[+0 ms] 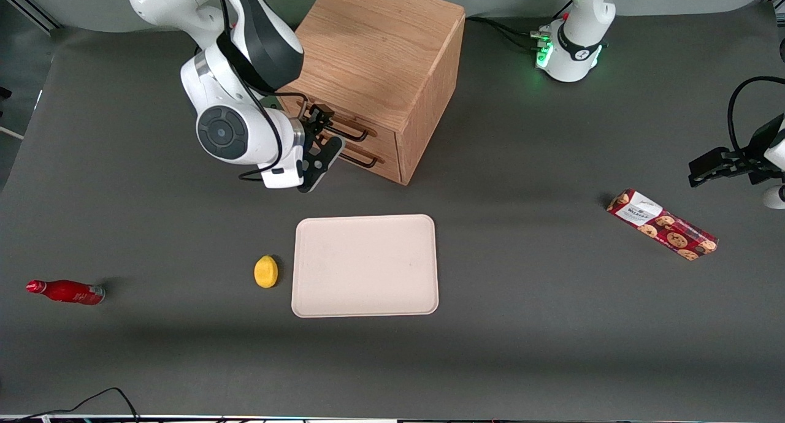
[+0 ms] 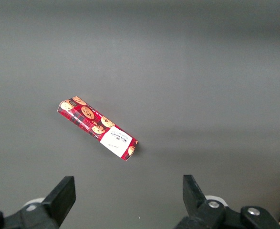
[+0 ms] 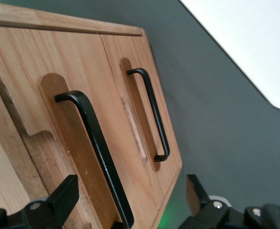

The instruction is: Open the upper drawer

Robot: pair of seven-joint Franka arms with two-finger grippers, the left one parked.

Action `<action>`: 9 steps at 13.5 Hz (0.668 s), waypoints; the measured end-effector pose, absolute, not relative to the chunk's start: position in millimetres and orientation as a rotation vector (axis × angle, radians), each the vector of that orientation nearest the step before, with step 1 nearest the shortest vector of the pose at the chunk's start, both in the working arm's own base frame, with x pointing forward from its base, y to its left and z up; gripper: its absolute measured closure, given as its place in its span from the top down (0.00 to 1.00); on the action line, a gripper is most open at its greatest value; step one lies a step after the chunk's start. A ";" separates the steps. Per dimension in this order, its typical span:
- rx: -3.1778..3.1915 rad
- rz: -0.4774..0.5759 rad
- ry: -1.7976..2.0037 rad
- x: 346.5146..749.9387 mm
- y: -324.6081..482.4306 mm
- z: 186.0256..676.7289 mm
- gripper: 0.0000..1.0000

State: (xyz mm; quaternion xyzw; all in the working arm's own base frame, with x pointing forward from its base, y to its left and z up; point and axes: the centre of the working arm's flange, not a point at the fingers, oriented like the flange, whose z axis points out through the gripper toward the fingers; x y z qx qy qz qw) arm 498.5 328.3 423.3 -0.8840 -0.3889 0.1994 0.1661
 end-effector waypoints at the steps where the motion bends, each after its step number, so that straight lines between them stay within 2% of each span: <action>1: -2.487 0.576 -1.105 496.6 328.3 415.4 1.00; 5: -2.441 0.592 -1.106 499.7 321.0 386.6 1.00; 9: -2.439 0.597 -1.103 499.1 321.1 384.1 1.00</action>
